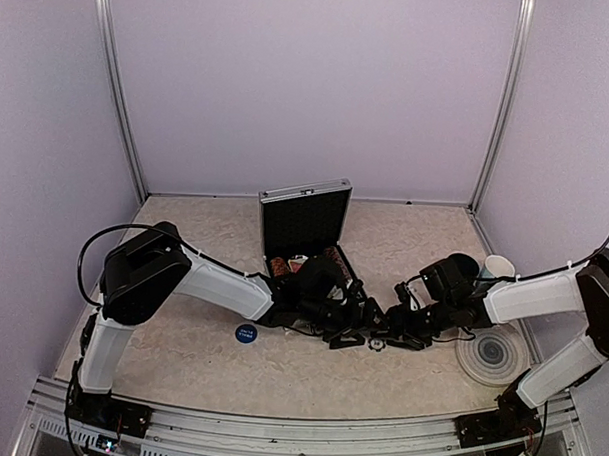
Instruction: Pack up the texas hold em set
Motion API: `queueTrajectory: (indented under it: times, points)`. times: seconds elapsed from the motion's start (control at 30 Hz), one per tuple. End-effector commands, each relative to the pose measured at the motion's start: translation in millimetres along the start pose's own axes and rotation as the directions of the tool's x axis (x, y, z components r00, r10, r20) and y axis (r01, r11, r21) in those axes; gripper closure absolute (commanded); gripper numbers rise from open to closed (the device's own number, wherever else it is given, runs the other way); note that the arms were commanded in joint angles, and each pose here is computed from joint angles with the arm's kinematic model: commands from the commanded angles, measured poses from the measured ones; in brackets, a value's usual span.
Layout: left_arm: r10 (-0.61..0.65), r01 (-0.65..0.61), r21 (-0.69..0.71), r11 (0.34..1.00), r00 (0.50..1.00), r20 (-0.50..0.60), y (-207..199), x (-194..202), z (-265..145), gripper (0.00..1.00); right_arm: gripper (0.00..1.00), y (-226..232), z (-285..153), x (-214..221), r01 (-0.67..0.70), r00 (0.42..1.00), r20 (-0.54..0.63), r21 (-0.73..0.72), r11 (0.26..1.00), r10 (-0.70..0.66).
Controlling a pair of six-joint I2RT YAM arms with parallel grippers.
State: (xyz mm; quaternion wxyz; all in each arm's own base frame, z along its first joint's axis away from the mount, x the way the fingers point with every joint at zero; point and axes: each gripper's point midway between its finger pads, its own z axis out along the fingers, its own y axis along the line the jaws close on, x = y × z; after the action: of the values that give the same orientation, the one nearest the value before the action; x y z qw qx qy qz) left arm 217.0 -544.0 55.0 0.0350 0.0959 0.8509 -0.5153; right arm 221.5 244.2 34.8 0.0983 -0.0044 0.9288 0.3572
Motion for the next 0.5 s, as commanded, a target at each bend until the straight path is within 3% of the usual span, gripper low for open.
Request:
queueTrajectory:
  times: [0.0, 0.47]
  points:
    - [-0.044, 0.040, -0.062, 0.997, 0.996, -0.074, 25, 24, 14, 0.03, 0.42, 2, 10, 6, -0.012, 0.999, -0.044, -0.004, 1.000, 0.012]
    - [-0.054, 0.050, -0.046, 0.998, 0.993, -0.101, 26, 31, 19, 0.03, 0.42, 24, 13, 9, 0.008, 0.998, -0.059, -0.049, 0.999, -0.011]
